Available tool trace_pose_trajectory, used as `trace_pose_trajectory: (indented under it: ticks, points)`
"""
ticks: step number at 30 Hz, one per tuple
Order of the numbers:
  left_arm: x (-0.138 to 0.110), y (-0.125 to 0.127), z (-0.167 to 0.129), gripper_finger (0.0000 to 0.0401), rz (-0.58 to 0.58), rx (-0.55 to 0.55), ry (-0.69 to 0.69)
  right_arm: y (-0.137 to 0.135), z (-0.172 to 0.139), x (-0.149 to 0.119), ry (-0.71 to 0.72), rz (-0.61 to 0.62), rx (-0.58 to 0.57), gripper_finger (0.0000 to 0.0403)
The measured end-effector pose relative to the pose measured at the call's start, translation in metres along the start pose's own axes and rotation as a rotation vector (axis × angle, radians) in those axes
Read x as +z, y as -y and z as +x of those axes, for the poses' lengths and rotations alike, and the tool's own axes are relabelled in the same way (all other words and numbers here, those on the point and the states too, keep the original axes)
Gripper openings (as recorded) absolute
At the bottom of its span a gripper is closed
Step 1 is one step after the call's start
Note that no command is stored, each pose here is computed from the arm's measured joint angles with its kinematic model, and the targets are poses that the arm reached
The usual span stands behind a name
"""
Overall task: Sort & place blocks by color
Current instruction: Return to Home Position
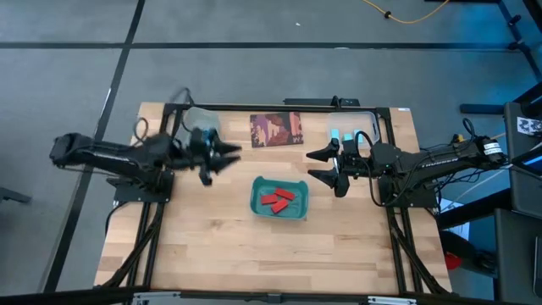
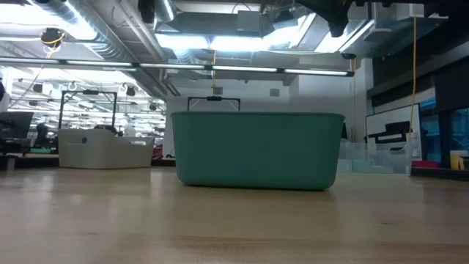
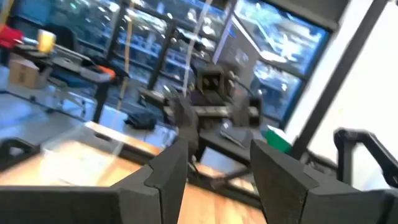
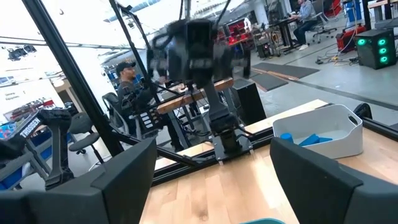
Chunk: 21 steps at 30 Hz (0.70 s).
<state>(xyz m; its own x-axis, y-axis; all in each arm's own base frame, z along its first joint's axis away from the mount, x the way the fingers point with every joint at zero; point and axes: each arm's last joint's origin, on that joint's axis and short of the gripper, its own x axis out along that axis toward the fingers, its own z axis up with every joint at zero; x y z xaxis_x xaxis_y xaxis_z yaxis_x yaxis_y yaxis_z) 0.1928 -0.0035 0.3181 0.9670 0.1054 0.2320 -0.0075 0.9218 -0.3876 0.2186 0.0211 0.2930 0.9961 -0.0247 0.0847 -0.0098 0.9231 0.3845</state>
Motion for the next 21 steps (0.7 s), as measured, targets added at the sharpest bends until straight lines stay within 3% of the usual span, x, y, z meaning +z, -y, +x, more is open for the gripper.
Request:
trace_pose_trajectory:
  ticks: [6,21]
  points:
    - [-0.021,0.013,0.004,0.0166,0.042,-0.043,-0.074,0.0,0.0,0.0,0.002,0.0,0.001,0.0318]
    - [-0.01,0.014,-0.005,0.0155,0.121,-0.052,-0.046,0.0,0.0,0.0,0.001,0.0,0.001,0.0318]
